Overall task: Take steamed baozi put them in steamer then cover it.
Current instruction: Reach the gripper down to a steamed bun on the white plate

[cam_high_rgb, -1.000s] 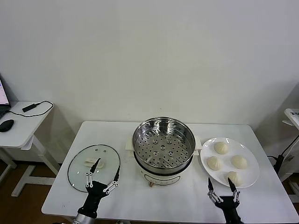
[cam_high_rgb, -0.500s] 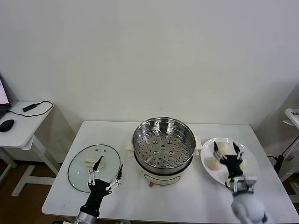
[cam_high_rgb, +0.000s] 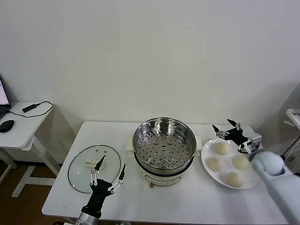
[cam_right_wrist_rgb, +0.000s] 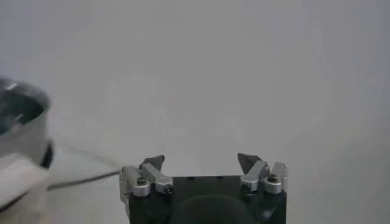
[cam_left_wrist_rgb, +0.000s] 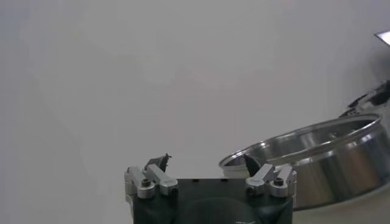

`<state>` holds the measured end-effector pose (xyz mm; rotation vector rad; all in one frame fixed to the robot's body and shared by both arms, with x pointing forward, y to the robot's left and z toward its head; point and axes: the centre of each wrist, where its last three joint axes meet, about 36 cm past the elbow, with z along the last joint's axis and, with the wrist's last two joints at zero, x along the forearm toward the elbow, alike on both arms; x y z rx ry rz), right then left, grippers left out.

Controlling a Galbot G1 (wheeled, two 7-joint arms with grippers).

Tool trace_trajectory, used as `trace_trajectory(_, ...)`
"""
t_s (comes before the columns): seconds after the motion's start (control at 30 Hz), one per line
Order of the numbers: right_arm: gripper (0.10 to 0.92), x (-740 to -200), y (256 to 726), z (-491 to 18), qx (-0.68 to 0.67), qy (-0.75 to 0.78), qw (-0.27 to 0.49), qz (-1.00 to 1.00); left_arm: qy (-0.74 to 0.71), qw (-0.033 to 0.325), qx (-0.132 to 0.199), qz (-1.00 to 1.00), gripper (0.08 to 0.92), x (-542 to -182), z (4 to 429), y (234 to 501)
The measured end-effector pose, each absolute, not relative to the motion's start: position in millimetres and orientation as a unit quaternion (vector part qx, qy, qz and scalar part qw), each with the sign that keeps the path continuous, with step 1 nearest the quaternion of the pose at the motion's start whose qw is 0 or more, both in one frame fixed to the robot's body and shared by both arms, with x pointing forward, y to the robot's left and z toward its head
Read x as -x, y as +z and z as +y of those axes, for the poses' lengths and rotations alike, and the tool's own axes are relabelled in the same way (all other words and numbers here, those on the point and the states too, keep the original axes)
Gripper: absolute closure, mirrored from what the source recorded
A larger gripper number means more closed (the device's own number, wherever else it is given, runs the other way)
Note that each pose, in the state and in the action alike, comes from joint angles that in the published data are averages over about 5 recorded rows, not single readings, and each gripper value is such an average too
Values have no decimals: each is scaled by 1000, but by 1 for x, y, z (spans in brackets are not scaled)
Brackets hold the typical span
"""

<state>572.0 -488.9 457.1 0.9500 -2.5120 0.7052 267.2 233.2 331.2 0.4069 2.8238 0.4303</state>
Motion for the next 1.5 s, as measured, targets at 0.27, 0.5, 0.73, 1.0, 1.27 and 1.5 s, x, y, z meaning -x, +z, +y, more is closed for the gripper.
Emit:
trace_trajectory(0.27,200,-623,488,-500,-438,364,271,-776,149,126,-136,971,177,-264,232,332)
trace_trajectory(0.5,200,-655,498,-491,-469,440,339,-687,149,124,-132,972,177,-262,231,332)
trace_trajectory(0.73,200,-670,494,-484,-474,478,383,-632,148,122,-132,972,177,-261,230,330)
trace_trajectory(1.0,200,-677,483,-484,-467,499,402,-609,148,121,-132,973,177,-261,230,328)
trace_trajectory(1.27,203,-681,473,-480,-464,504,411,-601,148,121,-131,973,177,-261,230,328)
trace_trajectory(1.5,286,-684,469,-474,-465,507,411,-597,148,121,-129,973,177,-261,231,328)
